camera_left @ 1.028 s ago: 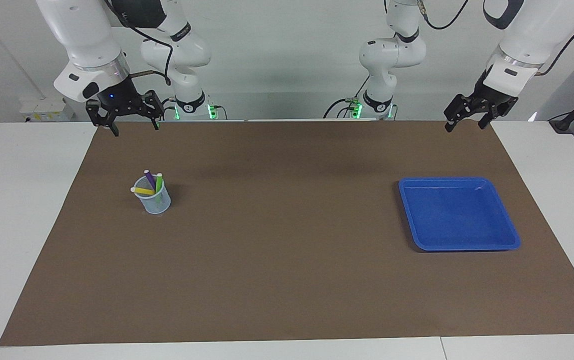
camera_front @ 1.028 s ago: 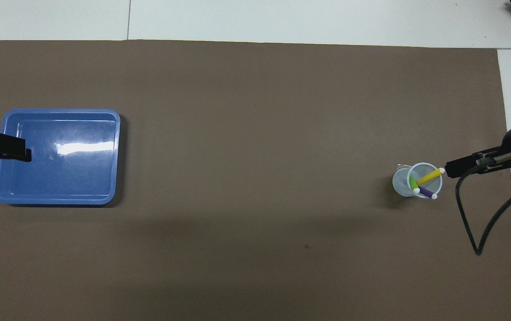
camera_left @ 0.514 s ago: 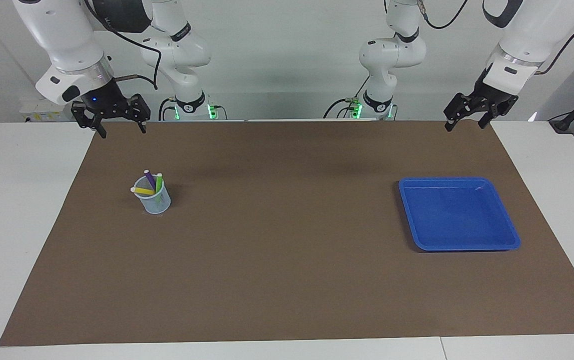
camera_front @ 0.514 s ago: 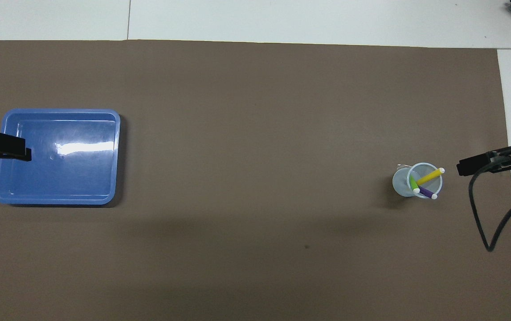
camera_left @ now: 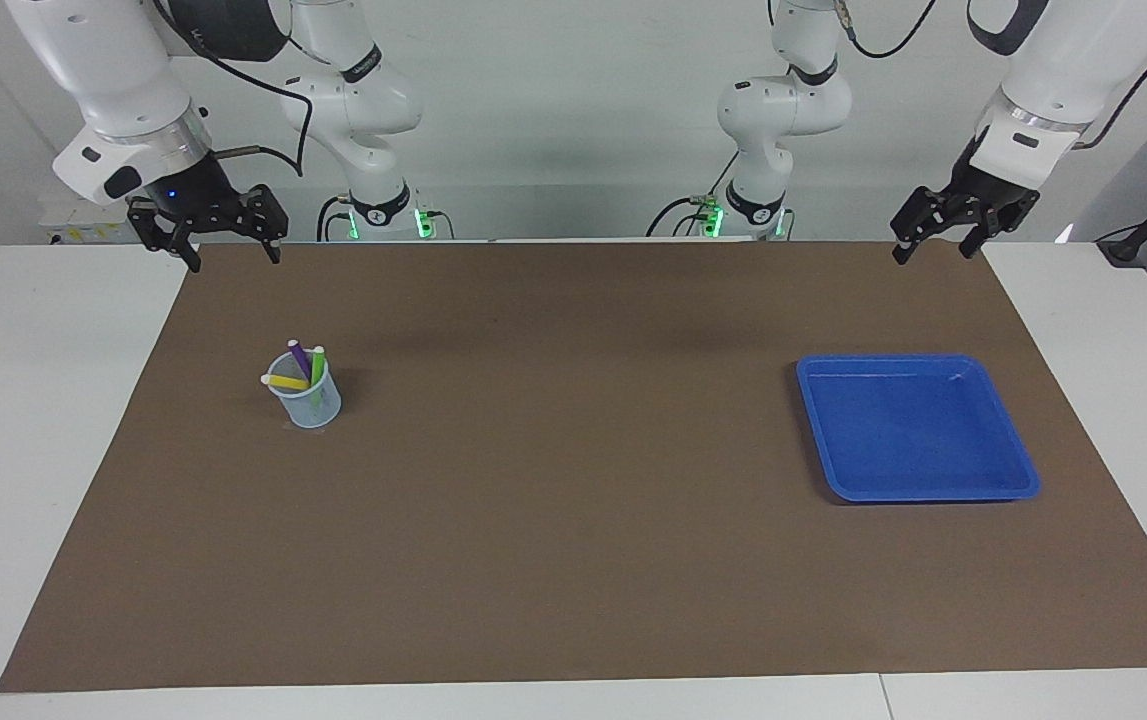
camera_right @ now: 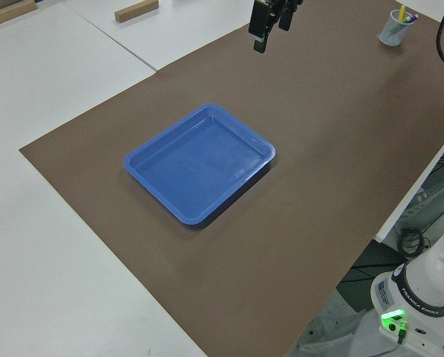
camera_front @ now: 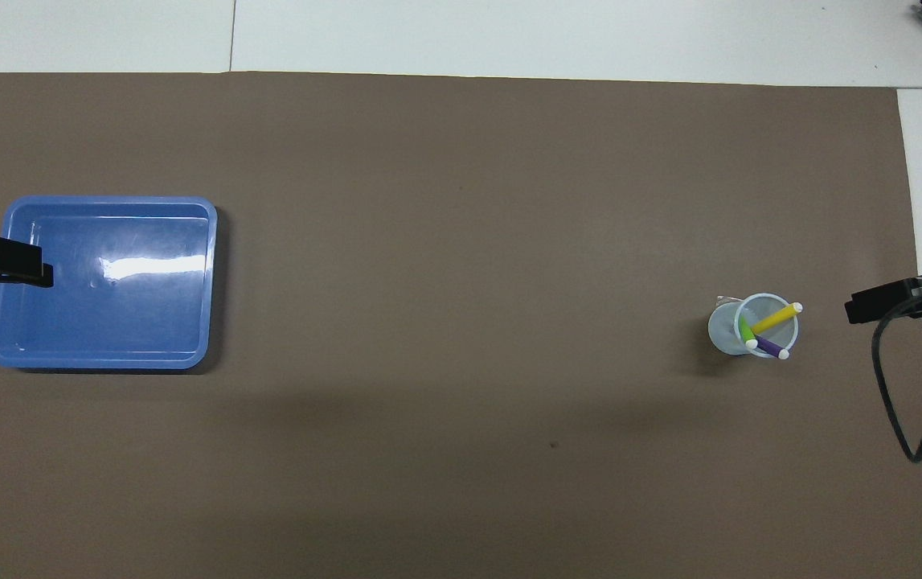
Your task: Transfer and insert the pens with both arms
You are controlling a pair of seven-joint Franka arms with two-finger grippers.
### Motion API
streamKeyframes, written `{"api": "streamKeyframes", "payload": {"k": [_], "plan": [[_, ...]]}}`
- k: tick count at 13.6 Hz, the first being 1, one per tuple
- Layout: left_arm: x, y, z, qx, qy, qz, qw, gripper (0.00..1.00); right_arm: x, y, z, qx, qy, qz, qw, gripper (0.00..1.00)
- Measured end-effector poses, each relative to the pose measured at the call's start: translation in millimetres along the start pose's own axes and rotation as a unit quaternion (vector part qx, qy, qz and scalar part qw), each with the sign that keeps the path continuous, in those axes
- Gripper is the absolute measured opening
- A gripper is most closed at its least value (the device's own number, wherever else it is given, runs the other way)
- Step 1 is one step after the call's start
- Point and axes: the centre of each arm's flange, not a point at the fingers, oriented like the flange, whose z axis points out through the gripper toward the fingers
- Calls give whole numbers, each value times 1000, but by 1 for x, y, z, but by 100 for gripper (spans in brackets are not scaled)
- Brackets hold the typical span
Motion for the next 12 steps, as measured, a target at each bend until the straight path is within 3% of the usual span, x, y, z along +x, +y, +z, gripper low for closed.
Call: {"api": "streamKeyframes", "payload": {"k": [6, 10, 12], "plan": [[0, 0, 0, 0, 0, 0, 1000, 100, 1, -2, -4, -1, 10, -1, 1000, 100], [0, -1, 0, 0, 0, -1, 1000, 100, 5, -12, -6, 11, 22, 81, 996, 100], [0, -2, 0, 0, 0, -2, 1000, 100, 5, -15, -6, 13, 22, 81, 996, 100]]}}
